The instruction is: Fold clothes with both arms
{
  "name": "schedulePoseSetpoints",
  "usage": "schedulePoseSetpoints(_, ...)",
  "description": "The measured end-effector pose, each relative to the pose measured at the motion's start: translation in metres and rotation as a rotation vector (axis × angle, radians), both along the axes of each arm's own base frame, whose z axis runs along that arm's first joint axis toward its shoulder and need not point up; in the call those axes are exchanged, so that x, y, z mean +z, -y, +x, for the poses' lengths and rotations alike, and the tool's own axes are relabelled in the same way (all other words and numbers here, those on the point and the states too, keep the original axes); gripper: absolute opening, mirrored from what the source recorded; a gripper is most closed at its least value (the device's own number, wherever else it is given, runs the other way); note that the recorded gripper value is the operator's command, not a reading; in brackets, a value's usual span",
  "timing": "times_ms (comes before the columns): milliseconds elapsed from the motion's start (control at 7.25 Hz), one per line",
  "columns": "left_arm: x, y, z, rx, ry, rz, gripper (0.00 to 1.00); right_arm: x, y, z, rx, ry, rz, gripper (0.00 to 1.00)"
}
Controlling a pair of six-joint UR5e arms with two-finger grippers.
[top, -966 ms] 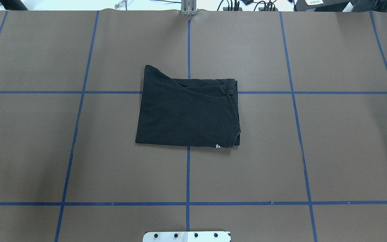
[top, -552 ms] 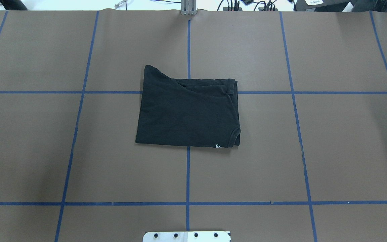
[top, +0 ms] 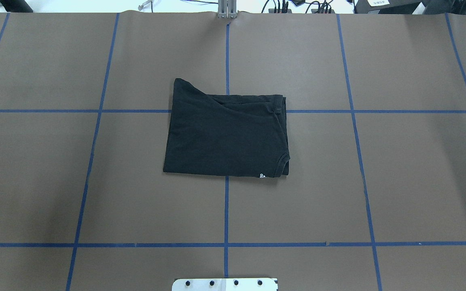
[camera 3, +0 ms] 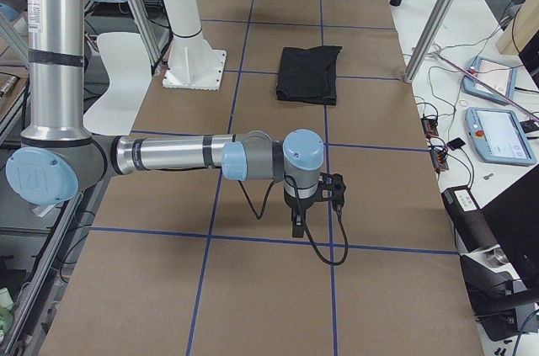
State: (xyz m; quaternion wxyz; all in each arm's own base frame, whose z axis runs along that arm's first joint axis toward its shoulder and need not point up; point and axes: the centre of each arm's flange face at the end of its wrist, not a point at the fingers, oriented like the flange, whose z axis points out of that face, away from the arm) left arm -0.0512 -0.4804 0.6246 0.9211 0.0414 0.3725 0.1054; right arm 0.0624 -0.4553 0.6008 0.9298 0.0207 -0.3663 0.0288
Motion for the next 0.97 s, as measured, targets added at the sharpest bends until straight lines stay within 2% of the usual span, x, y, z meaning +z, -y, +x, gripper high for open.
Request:
schedulePoseSetpoints(552, -0.014, 0.013, 0.0, -0.001, 0.003, 0.031, 0.99, -0.018, -0.007, -0.002, 0.013, 0.028, 0.009, 1.0)
schedulePoseSetpoints(966, -0.018, 0.015, -0.001, -0.07, 0.016, -0.022, 0.99, -0.014, -0.016, -0.002, 0.015, 0.029, -0.005, 1.0)
